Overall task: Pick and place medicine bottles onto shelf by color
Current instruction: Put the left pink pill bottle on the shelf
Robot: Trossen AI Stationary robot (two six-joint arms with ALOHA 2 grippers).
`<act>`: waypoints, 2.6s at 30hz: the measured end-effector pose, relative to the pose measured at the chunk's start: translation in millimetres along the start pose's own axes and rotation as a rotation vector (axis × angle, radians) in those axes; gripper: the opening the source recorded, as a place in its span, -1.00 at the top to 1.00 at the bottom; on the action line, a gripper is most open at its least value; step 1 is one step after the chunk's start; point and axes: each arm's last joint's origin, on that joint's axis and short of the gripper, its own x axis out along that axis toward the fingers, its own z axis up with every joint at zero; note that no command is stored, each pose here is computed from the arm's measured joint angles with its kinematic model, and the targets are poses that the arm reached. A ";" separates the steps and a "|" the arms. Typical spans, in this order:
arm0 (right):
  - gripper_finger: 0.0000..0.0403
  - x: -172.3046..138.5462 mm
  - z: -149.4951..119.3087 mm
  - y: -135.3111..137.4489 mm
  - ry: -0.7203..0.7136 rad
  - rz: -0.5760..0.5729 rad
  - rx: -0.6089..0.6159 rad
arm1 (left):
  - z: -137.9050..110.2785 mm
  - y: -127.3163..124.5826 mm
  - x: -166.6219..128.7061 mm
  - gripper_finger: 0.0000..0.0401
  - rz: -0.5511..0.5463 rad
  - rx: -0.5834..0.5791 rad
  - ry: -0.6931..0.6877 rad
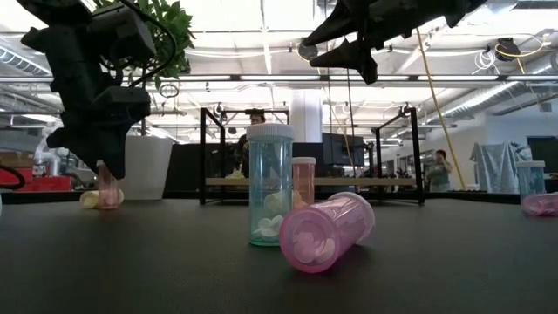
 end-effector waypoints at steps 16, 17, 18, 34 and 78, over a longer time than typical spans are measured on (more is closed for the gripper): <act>0.12 -43.4 13.7 2.6 -0.009 0.004 -0.057 | 64.5 -59.3 -80.6 0.37 -0.108 0.069 -0.092; 0.12 -48.6 15.2 2.9 -0.013 0.005 -0.059 | 72.9 -66.7 -87.0 0.37 -0.110 0.091 -0.107; 0.12 -53.9 15.8 2.6 -0.010 0.003 -0.064 | 82.5 -76.4 -92.9 0.37 -0.126 0.112 -0.131; 0.12 -81.0 12.4 -0.7 0.062 -0.024 -0.155 | 257.5 -134.7 -115.9 0.37 0.043 0.312 -0.305; 0.12 -60.7 11.3 -26.6 0.050 -0.285 0.057 | 328.2 -6.3 44.8 0.37 0.127 0.959 0.189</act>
